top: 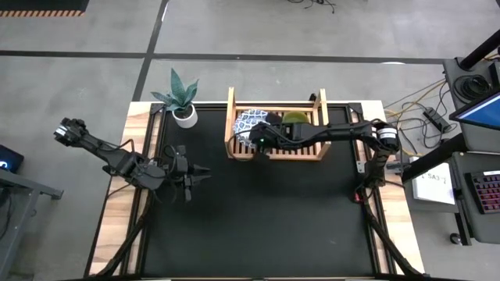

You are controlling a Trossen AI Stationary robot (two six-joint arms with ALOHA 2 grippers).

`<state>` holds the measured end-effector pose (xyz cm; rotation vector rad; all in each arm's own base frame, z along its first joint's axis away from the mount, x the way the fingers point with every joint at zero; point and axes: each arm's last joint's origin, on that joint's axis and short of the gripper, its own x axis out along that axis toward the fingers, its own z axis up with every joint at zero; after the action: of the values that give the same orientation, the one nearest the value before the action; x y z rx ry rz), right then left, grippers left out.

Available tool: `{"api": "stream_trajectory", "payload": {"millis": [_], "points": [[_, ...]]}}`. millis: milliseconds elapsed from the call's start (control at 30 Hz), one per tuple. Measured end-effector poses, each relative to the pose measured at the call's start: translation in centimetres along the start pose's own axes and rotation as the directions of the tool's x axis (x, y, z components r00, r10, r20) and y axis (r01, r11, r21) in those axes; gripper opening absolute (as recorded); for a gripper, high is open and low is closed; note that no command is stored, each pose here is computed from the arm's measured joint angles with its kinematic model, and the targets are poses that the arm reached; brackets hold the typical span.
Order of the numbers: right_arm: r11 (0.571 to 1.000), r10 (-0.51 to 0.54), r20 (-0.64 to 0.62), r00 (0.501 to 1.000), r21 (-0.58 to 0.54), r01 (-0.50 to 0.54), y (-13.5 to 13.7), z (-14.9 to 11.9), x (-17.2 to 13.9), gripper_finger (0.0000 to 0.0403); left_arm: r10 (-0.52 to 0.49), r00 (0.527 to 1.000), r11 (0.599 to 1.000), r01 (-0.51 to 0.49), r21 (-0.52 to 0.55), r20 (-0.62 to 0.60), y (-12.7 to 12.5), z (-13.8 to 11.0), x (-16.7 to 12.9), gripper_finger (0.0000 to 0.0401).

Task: Place and stack bowls onto a shelf
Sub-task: Stack the blue patterned bowl on top of the blue patterned bowl on the shelf

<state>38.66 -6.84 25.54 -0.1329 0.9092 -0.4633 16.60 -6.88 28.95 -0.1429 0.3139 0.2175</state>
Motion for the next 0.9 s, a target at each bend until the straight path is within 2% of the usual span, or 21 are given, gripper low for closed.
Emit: {"api": "stream_trajectory", "payload": {"millis": [267, 567, 800, 900], "points": [[0.993, 0.011, 0.052, 0.999, 0.116, -0.017, 0.5, 0.5, -0.8, 0.0119, -0.001, 1.0, 1.0, 0.001, 0.016, 0.003, 0.0, 0.0, 0.0, 0.0084], [0.986, 0.042, 0.247, 0.968, 0.146, -0.08, 2.4, 2.2, -1.8, 0.0084, -0.01, 1.0, 0.999, 0.009, 0.048, 0.028, -0.1, 0.3, -0.1, 0.0084], [0.978, 0.021, 0.256, 0.966, 0.196, -0.073, 2.8, -1.2, 1.3, 0.0019, -0.012, 0.999, 0.998, 0.01, 0.069, 0.034, -0.1, 0.5, -0.1, 0.0084], [0.966, -0.005, 0.266, 0.964, 0.251, -0.065, 2.2, -3.2, 2.9, 0.001, -0.012, 0.999, 0.997, 0.01, 0.073, 0.034, -0.1, 0.5, -0.1, 0.0084]]}}
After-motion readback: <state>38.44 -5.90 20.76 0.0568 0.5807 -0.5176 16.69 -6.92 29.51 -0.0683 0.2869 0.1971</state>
